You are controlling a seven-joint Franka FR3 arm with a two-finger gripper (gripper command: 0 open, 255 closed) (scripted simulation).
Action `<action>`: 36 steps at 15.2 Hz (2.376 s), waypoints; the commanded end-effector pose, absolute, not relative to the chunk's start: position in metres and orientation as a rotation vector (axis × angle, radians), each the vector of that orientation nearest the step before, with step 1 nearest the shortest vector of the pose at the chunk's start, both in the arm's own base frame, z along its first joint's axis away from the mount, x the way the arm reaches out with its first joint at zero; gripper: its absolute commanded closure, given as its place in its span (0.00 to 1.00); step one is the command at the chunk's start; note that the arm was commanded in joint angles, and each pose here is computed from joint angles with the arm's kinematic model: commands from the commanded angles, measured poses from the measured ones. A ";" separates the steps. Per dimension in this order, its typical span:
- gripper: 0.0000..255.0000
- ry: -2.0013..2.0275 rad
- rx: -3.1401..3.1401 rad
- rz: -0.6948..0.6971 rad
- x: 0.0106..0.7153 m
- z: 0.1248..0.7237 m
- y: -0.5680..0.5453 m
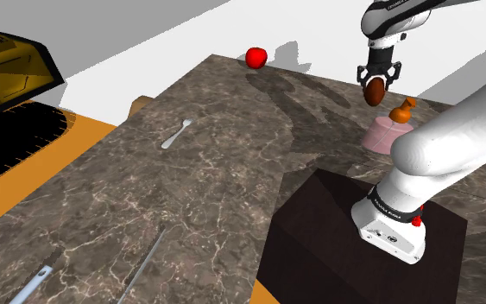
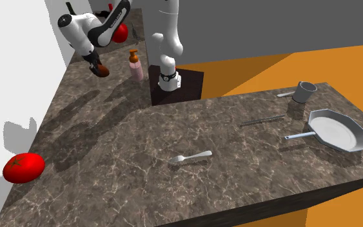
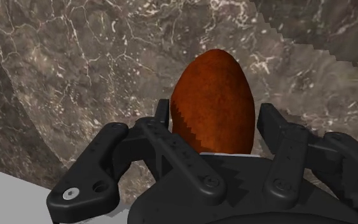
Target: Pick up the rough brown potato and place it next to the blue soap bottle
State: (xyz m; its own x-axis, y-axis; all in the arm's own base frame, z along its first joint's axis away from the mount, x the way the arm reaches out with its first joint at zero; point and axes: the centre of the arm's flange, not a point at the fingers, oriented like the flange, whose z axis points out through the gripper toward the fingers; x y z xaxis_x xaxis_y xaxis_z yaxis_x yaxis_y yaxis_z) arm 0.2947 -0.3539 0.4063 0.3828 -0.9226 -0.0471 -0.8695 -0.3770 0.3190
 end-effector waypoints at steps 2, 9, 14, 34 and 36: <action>1.00 -1.590 2.401 -0.317 0.295 0.390 -0.353; 1.00 -1.590 2.401 -0.317 0.295 0.354 -0.353; 1.00 -1.590 2.401 -0.317 0.295 0.334 -0.353; 0.00 -1.590 2.401 -0.317 0.311 0.381 -0.349; 0.00 -1.590 2.401 -0.317 0.311 0.381 -0.349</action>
